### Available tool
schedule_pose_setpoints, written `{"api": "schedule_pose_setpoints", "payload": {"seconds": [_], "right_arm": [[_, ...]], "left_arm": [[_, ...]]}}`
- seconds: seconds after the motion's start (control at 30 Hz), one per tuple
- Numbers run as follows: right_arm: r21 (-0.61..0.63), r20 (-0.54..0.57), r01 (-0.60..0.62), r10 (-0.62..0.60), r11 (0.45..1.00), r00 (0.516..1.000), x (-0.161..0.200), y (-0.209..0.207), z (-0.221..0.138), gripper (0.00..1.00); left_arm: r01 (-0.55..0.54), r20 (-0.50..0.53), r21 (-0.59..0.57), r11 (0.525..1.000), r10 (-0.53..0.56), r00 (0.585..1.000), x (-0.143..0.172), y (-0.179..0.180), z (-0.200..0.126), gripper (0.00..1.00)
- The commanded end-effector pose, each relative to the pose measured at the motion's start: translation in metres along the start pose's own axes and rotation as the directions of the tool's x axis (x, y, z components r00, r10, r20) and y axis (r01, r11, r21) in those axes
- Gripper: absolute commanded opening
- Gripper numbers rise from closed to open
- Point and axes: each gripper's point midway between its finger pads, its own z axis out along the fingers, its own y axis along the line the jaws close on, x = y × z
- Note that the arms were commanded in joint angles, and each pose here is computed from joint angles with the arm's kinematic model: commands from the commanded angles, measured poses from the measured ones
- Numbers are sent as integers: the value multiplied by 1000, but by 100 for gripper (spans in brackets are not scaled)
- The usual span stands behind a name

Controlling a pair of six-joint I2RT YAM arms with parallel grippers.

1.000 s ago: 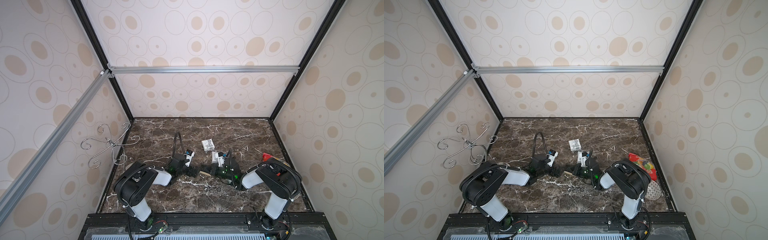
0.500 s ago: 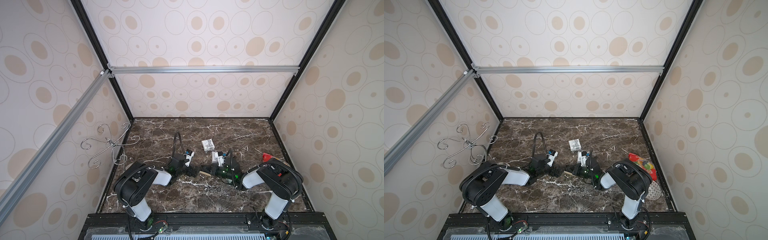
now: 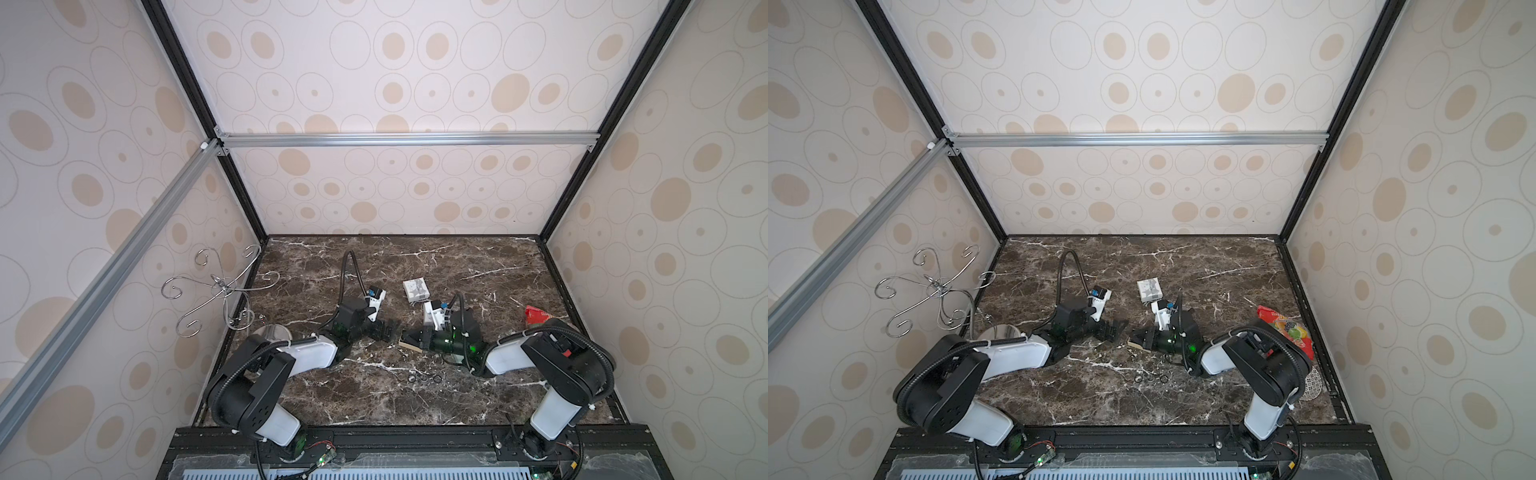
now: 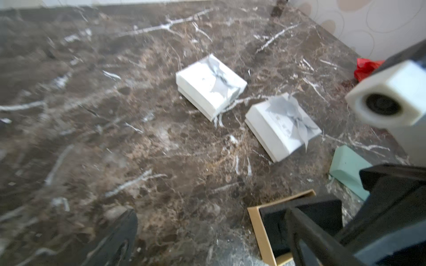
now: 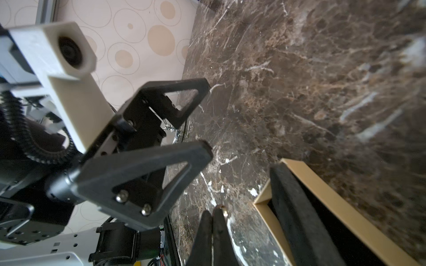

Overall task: Take the rings out of the lift-off lid box
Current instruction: Adjust the inner lining, then place the ring at the center of the board.

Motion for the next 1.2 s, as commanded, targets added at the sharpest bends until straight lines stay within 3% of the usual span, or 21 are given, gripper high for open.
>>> {"api": "schedule_pose_setpoints", "payload": {"seconds": [0.0, 0.3, 0.63, 0.87, 1.17], "right_arm": [[-1, -75, 65, -65, 998, 995, 5, 16, 6, 0], [24, -272, 72, -62, 997, 960, 32, 22, 47, 0], [79, -481, 16, 23, 997, 877, 69, 13, 80, 0], [156, -590, 38, 63, 987, 805, 100, 4, 60, 0], [256, -622, 101, 84, 961, 778, 115, -10, 25, 0]], "left_arm": [[-33, 43, -101, 994, 38, 998, -33, 21, -14, 100], [-16, 83, -209, 978, 34, 996, -48, 47, -42, 100], [8, 142, -261, 965, 30, 989, -56, 58, -68, 100], [19, 127, -249, 968, 13, 992, -46, 58, -67, 100], [22, 122, -226, 974, 6, 993, -44, 56, -62, 100]]}}
